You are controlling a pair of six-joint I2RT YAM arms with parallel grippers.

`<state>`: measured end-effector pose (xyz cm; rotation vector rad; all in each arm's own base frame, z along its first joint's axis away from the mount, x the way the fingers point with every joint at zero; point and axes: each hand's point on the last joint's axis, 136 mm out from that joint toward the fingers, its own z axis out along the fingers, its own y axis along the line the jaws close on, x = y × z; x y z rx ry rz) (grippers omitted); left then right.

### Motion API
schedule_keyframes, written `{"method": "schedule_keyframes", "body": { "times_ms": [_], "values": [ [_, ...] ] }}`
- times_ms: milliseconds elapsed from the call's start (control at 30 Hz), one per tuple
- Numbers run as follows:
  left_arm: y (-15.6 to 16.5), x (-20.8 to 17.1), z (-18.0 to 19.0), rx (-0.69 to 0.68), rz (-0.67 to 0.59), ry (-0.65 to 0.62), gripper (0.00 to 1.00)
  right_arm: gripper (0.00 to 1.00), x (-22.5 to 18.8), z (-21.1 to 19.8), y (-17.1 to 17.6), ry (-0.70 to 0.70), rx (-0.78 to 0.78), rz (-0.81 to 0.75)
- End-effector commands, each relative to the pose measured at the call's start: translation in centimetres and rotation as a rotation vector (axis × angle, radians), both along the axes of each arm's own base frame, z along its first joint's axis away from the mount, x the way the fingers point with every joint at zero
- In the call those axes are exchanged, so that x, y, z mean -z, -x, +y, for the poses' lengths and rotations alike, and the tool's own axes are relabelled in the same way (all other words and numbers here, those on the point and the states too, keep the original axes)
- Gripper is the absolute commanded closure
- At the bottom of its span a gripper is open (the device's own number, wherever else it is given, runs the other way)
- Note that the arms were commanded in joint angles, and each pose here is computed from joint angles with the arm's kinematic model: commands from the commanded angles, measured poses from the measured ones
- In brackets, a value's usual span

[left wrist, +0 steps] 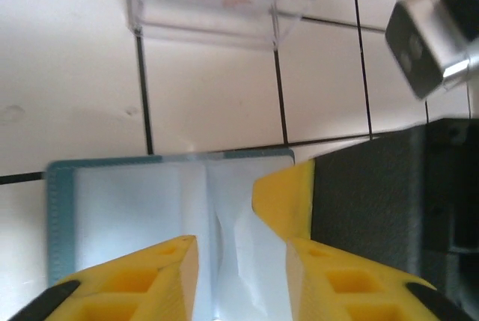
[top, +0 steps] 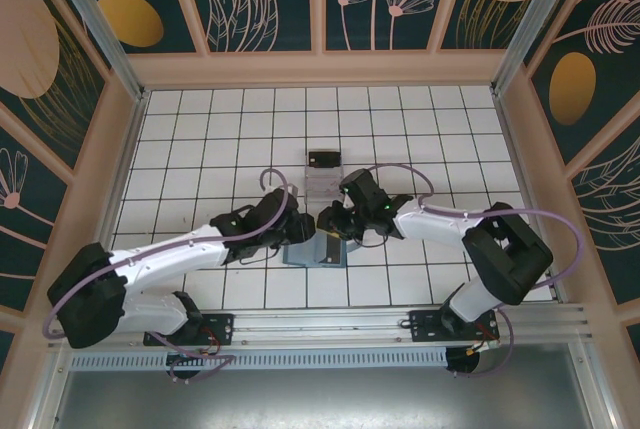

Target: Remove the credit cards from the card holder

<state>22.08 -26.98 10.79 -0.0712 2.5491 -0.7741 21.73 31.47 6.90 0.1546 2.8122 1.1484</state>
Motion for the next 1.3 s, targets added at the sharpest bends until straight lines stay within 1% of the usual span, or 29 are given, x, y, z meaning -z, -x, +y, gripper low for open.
{"method": "schedule_keyframes", "body": {
  "times_ms": [0,100,167,267,367,467,567,667,767,933,1167,1267],
  "values": [
    [-0.6,-1.5,1.6,-0.042,-0.048,-0.015,0.57,0.7,-1.1,1.5,0.0,-0.028,-0.022,-0.005],
    [-0.9,-3.0,2.2,-0.058,-0.091,0.007,0.53,0.7,-1.1,2.0,0.3,-0.028,-0.031,-0.002],
    [-1.0,-3.8,2.7,-0.074,-0.117,0.024,0.47,0.7,-1.1,2.4,0.5,-0.028,-0.034,-0.002],
    [-1.2,-4.6,3.5,-0.097,-0.134,0.036,0.42,0.7,-1.0,3.2,0.7,-0.027,-0.047,0.0],
    [-1.5,-5.7,4.5,-0.135,-0.164,0.031,0.34,0.7,-0.5,4.0,1.0,-0.016,-0.066,0.008],
    [-1.8,-6.5,5.5,-0.17,-0.192,0.014,0.3,0.7,-0.2,4.9,1.2,-0.01,-0.086,0.012],
    [-1.8,-6.6,5.8,-0.169,-0.187,-0.015,0.29,0.7,0.2,5.8,1.4,-0.005,-0.1,0.017],
    [-1.6,-5.8,5.4,-0.147,-0.151,-0.044,0.3,0.7,0.9,6.2,1.5,0.011,-0.111,0.021],
    [-1.5,-5.2,4.8,-0.126,-0.126,-0.04,0.3,0.71,2.2,6.1,1.7,0.039,-0.114,0.028],
    [-1.5,-4.7,4.6,-0.118,-0.113,-0.044,0.31,0.71,4.0,6.3,1.9,0.041,-0.126,0.051],
    [-1.3,-3.9,4.9,-0.115,-0.107,-0.062,0.31,0.71,4.7,6.8,2.0,0.033,-0.156,0.056],
    [-1.2,-3.5,4.6,-0.113,-0.094,-0.05,0.31,0.71,4.0,7.2,1.7,0.013,-0.164,0.035]
  ]
}}
